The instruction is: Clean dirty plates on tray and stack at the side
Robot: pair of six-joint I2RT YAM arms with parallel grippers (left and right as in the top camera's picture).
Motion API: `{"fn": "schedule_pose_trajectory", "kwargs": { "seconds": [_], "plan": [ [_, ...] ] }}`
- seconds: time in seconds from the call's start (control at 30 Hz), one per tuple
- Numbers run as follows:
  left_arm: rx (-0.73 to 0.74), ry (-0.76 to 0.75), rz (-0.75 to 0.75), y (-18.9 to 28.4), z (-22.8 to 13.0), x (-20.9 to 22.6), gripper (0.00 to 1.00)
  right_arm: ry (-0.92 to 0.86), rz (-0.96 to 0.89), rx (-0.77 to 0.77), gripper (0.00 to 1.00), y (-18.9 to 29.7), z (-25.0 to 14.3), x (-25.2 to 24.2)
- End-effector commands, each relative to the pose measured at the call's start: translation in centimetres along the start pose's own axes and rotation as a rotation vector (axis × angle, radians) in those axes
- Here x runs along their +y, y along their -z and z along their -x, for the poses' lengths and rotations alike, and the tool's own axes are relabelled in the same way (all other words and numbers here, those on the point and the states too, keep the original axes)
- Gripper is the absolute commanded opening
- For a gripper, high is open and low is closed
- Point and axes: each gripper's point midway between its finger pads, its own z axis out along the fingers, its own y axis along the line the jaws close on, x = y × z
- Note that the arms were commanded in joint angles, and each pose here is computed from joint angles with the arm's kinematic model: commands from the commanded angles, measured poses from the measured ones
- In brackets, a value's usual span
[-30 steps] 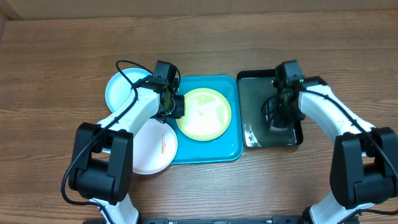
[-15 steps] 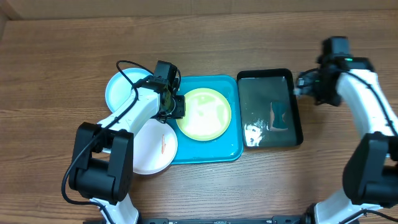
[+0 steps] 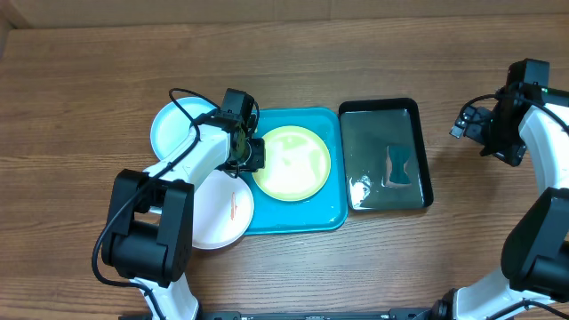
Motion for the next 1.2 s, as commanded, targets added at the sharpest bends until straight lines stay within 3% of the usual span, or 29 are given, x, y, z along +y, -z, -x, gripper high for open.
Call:
{"fn": "schedule_pose_trajectory", "kwargs": {
  "seconds": [0.0,0.27,0.67,0.9,1.17],
  "plan": [
    [0.025,0.003,0.004,-0.6,-0.8,0.0,0.04,-0.009,0.012,-0.027,1.00,0.7,0.8,0.1],
    [-0.001,0.006,0.011,1.6,1.1,-0.5,0.04,-0.009,0.012,-0.027,1.00,0.7,0.8,0.1],
    [-0.162,-0.015,0.005,9.4,7.9,-3.0,0.04,-0.009,0.012,-0.027,1.00,0.7,0.8,0.1],
    [-0.274,-0.031,-0.058,13.5,10.4,-7.3,0.04,-0.009,0.012,-0.027,1.00,0.7,0.8,0.1],
    [-0.419,-0.154,-0.062,14.2,10.9,-14.1,0.04,-0.009,0.012,-0.027,1.00,0.7,0.8,0.1]
  ]
}}
